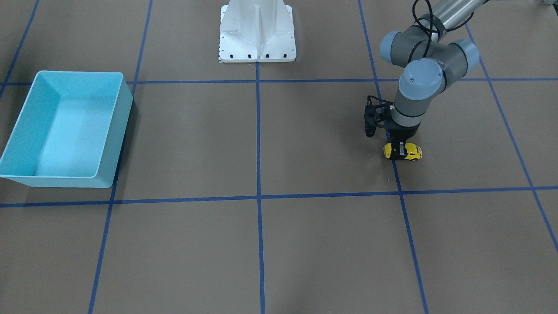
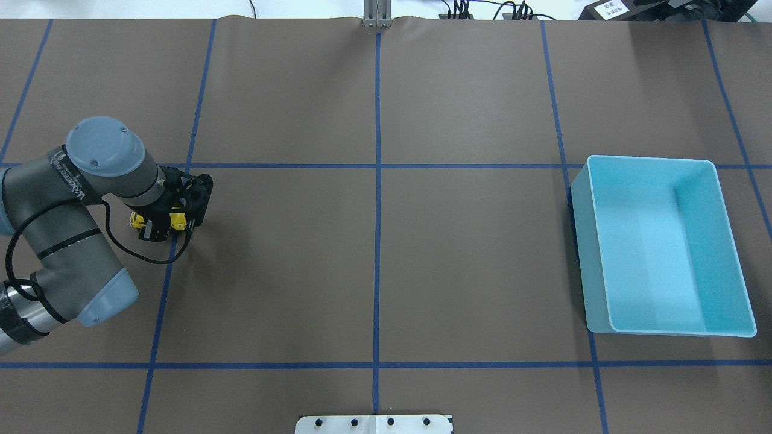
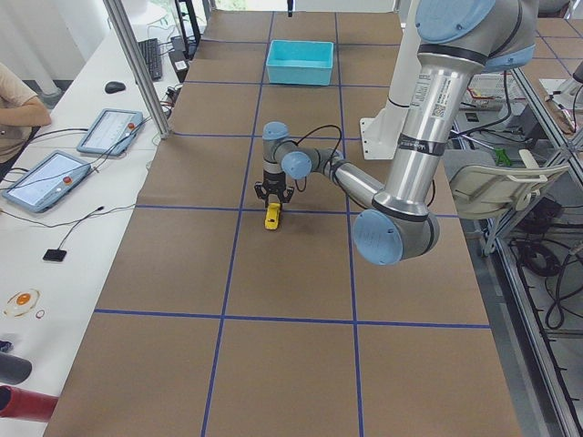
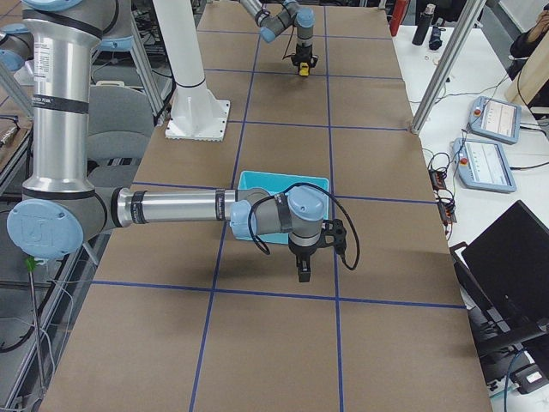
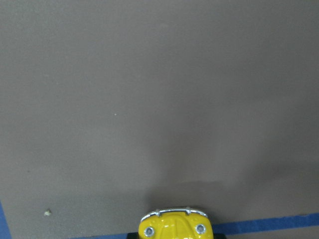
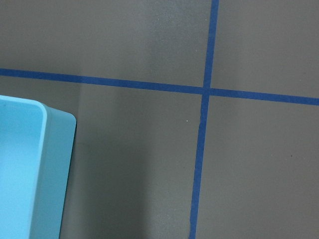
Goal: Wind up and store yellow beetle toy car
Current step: 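Keep pulling the car farther back toward the left arm's base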
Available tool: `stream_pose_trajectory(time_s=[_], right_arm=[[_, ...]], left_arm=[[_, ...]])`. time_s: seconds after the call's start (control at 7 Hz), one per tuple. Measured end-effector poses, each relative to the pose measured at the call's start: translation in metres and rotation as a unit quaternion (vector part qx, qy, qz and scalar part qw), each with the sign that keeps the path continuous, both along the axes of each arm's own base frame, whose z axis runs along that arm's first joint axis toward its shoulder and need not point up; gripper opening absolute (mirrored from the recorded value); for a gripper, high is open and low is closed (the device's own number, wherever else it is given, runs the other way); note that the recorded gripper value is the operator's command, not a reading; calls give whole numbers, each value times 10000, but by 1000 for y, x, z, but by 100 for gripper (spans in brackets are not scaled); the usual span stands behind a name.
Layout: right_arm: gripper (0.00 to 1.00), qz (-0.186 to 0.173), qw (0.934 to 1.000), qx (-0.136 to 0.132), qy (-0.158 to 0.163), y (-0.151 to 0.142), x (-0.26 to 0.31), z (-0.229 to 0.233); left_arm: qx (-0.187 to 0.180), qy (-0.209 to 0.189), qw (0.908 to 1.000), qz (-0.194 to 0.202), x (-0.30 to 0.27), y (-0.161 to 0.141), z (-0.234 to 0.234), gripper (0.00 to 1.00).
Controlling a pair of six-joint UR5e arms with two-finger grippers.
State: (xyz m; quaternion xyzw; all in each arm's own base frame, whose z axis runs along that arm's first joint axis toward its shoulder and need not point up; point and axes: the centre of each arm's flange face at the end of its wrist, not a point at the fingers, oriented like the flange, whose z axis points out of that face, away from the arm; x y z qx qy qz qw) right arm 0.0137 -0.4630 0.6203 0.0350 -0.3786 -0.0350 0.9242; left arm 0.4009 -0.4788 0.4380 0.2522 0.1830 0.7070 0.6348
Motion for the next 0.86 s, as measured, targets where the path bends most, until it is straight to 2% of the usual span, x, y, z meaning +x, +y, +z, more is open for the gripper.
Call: stream_pose_trajectory(time_s=[0.86], right_arm=[[100,0,10000,-7,1,0,0,1]], left_arm=[[-62,61,9999,136,-18,-1,18,0]])
